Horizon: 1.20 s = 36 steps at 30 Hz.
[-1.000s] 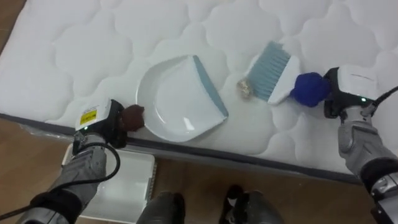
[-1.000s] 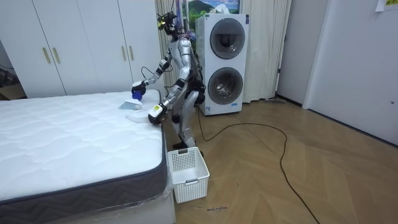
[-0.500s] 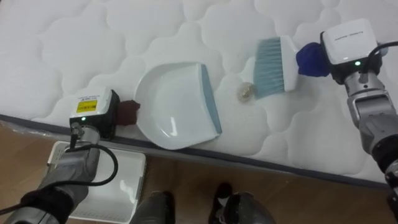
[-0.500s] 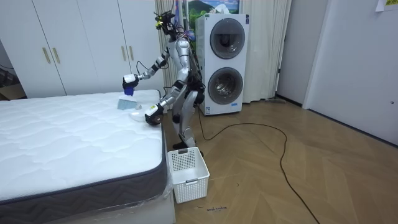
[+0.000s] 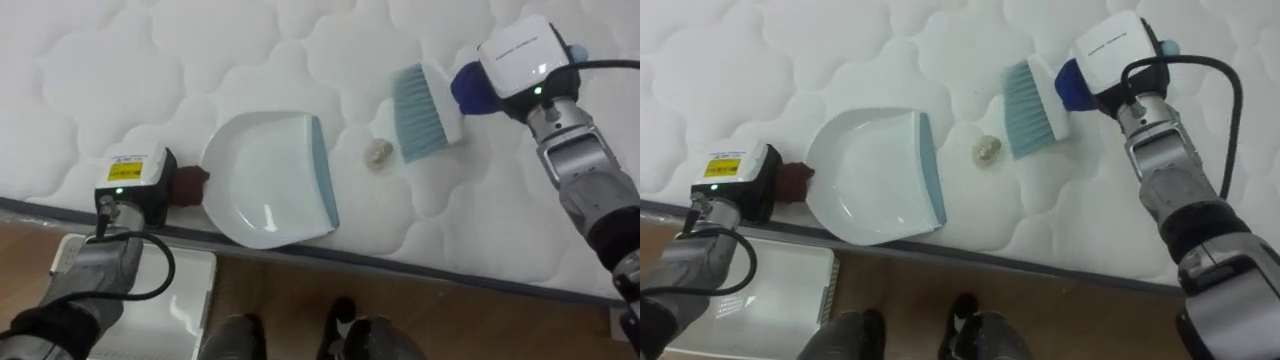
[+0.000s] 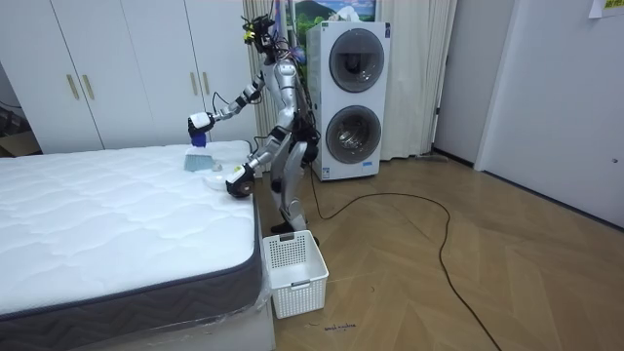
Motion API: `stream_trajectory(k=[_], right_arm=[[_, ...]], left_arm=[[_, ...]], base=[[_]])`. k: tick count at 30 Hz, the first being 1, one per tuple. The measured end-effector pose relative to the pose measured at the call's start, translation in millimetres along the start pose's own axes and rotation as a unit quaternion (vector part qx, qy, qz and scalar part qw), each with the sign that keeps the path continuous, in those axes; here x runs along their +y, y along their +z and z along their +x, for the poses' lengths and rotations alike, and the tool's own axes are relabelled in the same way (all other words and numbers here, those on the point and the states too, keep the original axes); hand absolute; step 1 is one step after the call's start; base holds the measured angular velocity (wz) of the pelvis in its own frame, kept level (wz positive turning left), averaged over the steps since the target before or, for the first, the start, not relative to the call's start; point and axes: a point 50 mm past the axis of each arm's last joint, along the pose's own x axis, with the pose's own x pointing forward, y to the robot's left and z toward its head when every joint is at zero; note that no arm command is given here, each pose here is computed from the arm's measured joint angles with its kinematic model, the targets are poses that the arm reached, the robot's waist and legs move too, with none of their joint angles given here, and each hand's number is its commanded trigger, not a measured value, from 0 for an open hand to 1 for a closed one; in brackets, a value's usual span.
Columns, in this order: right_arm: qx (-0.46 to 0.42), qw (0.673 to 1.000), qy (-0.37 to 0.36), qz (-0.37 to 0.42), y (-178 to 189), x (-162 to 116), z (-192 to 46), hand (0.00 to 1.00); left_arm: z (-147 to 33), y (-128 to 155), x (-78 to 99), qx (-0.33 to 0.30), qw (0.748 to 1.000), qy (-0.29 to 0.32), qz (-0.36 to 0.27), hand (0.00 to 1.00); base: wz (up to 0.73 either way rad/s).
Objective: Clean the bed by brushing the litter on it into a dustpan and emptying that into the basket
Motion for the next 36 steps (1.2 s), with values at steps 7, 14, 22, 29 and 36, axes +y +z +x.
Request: stream_trajectory(k=[7, 14, 22, 29, 36], right_arm=[[-0.010, 1.000, -0.007, -0.012, 3.2, -12.8, 6.1, 1.00], [-0.013, 1.000, 0.010, -0.006, 7.1, -11.3, 3.5, 1.00], [-0.026, 0.999, 0.045, 0.006, 24.7, 4.7, -13.1, 1.00], [-0.030, 0.997, 0.063, 0.012, 29.7, 10.2, -18.9, 1.00], [-0.030, 0.995, 0.090, 0.032, 33.7, 14.4, -22.3, 1.00]], left_arm=[[-1.1, -0.9, -0.4, 0.003, 1.000, -0.012, -0.004, 1.00], [-0.6, -2.1, -0.6, 0.006, 1.000, -0.024, -0.006, 1.00], [-2.0, -5.2, -5.7, 0.017, 0.999, -0.051, -0.001, 1.00], [-2.0, -6.0, -6.9, 0.020, 0.998, -0.061, -0.002, 1.00], [-2.0, -6.4, -7.9, 0.020, 0.997, -0.073, -0.001, 1.00]], base=[[0.04], [0.00], [-0.02], [-0.01], [0.00]])
